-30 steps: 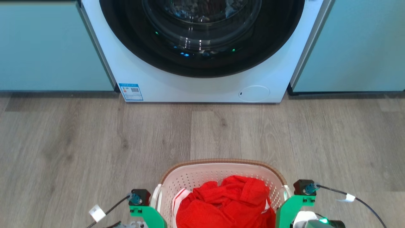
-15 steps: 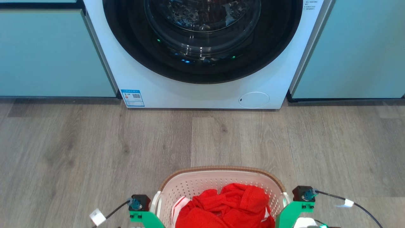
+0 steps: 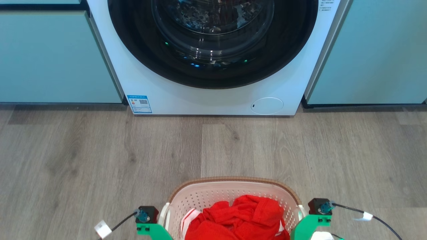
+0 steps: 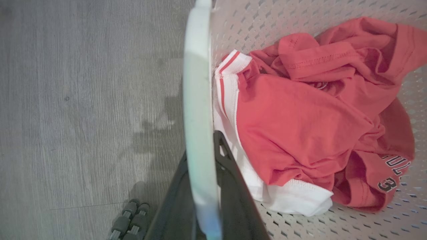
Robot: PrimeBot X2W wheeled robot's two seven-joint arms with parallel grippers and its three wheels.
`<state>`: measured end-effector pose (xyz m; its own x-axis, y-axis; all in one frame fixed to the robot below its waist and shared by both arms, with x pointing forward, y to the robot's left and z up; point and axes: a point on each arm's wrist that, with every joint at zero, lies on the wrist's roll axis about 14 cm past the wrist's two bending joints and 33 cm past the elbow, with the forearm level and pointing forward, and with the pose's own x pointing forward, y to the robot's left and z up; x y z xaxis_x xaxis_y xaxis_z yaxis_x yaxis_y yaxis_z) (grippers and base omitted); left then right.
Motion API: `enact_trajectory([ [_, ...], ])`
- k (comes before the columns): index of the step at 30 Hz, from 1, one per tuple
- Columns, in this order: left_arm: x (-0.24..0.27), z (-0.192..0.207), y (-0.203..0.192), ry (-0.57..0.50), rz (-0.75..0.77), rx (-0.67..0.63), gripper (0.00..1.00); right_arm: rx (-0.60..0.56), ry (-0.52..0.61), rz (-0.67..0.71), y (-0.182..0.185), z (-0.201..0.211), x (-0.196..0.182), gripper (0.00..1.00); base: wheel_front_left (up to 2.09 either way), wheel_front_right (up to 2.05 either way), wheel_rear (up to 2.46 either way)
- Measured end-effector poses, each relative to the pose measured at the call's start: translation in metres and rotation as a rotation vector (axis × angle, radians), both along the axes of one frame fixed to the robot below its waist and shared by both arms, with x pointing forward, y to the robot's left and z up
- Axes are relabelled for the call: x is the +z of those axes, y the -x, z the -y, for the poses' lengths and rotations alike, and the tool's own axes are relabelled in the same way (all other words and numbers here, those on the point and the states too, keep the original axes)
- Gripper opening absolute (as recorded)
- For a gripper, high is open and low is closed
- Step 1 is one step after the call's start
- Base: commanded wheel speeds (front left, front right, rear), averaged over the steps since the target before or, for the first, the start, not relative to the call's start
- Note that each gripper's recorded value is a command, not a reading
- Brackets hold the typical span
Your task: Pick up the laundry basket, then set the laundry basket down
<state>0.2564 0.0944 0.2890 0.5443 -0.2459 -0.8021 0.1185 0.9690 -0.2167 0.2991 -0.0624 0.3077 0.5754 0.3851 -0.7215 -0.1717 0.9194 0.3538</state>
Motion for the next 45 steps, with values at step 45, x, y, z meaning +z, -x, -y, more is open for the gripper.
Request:
enact_trajectory([
  [45, -0.073, -0.002, -0.19, 0.008, 0.049, 0.05, 0.0, -0.003, 0.011, 0.067, -0.201, -0.004, -0.077, 0.0, 0.0, 0.0, 0.0],
])
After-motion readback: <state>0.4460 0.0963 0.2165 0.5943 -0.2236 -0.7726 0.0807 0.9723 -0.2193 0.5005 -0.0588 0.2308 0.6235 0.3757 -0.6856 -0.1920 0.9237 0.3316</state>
